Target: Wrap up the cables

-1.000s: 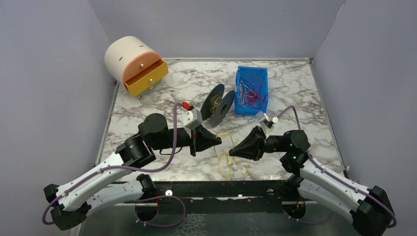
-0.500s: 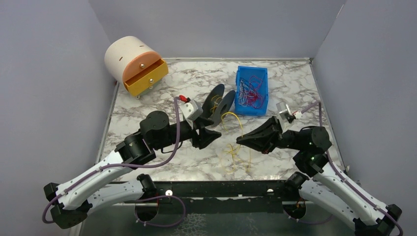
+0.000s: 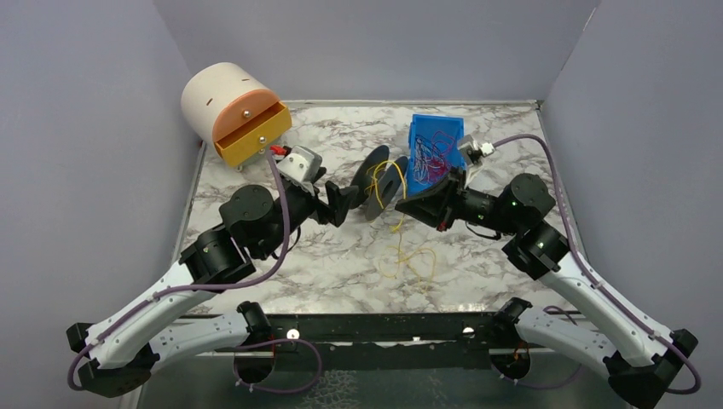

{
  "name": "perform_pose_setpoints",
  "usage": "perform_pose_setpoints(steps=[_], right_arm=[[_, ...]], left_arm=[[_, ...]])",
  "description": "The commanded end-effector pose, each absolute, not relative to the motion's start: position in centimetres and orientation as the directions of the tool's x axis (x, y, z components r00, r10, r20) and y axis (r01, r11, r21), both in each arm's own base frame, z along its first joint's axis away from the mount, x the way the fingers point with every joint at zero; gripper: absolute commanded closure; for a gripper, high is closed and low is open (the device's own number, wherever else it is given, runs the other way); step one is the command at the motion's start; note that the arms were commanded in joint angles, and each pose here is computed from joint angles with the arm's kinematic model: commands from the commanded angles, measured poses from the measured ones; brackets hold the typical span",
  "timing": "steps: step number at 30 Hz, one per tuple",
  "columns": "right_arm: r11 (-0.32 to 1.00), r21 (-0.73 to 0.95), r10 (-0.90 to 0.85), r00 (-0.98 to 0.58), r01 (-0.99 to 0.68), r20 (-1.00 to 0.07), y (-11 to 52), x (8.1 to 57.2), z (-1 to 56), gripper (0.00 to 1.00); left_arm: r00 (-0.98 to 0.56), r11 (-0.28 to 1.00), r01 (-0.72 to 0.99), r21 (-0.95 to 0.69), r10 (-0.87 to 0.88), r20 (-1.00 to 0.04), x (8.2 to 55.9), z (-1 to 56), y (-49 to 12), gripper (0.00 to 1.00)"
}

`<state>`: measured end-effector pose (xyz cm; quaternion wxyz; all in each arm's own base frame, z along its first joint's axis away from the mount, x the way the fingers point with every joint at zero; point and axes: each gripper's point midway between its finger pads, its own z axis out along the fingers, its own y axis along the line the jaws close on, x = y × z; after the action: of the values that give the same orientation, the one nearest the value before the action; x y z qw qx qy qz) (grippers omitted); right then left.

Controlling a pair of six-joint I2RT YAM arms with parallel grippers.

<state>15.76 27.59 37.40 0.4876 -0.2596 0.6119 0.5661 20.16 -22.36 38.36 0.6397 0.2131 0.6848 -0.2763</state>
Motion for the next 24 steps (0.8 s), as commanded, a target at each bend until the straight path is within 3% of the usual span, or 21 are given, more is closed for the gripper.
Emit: perform_pose_setpoints(steps=[1,12,24], right_arm=[[0.373,0.563,0.269,-0.496,-0.737,-0.826,27.5,18.9,36.1,0.99],[0.398,0.768,0.379,-0.672,-0.502,-0.636,29.6,22.7,32.3,0.99],[0.274,0.908,0.534,-0.735,-0.317,-0.418,31.3,25.3,32.0,0.99]], left_arm=[[-0.058,0.880,0.474,-0.023,0.005,-0.998,22.8,38.1,-19.6,0.23],[-0.110,0.896,0.442,0.028,0.086,-0.990,27.5,35.7,-21.4,0.18],[-0.220,0.882,0.467,-0.059,0.052,-0.974,34.2,33.6,-21.2,0.18]])
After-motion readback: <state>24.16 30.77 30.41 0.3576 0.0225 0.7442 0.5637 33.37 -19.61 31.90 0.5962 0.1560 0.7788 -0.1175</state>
